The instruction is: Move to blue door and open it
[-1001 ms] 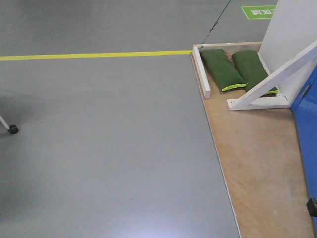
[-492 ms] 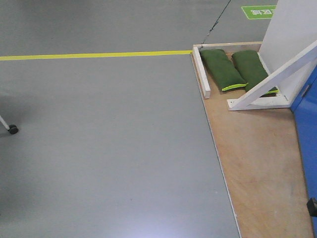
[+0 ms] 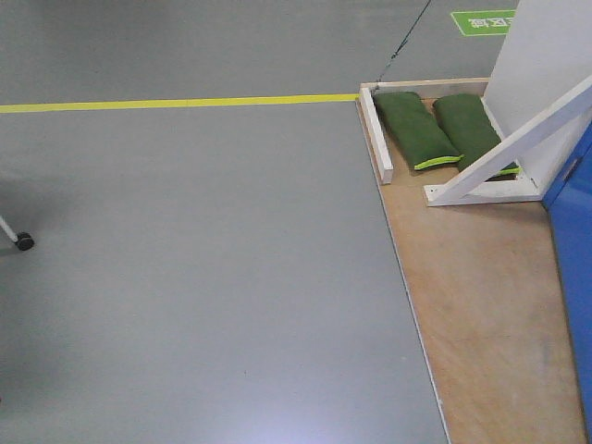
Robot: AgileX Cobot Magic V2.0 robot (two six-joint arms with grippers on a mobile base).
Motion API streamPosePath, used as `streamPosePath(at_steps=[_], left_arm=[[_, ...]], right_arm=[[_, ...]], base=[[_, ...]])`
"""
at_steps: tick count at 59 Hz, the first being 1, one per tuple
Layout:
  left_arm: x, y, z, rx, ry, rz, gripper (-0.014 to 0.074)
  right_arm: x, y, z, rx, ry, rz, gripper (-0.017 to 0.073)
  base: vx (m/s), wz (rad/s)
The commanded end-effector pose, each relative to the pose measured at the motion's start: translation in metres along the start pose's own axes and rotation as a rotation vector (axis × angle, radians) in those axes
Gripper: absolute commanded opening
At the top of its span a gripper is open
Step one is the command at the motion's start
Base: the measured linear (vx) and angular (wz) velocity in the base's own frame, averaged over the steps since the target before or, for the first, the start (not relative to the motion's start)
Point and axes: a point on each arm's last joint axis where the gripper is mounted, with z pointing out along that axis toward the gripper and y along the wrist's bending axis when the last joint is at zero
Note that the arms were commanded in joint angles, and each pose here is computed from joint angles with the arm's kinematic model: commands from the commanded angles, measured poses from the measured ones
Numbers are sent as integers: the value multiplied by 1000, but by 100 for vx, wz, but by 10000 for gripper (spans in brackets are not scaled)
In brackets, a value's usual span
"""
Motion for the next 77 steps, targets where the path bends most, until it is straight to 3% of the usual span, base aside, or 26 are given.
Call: streamPosePath(at_steps=[1, 6, 14, 26, 41, 55, 77], left_arm=[[-7, 0, -1, 4, -97, -9, 70], [-7, 0, -1, 4, -97, -9, 70], [-7, 0, -1, 4, -97, -9, 70], [-7, 0, -1, 4, -97, -9, 70], [-7, 0, -1, 4, -97, -9, 70], [-7, 0, -1, 4, -97, -9, 70], [-7, 0, -1, 4, -97, -9, 70]], right_arm=[[-34, 6, 4, 48, -179, 221, 2], [-47, 1, 12, 107, -238, 385, 2], [-64, -12, 28, 202, -295, 535, 2], [-93, -31, 55, 314, -347, 641, 2], [-140, -46, 97, 354, -438, 759, 2], [-179, -55, 132, 359, -500, 785, 2], [-238, -64, 149, 359, -715, 730, 2]], base=[[0, 0], [0, 0], [0, 0], [0, 0], [0, 0], [0, 0], [0, 0]])
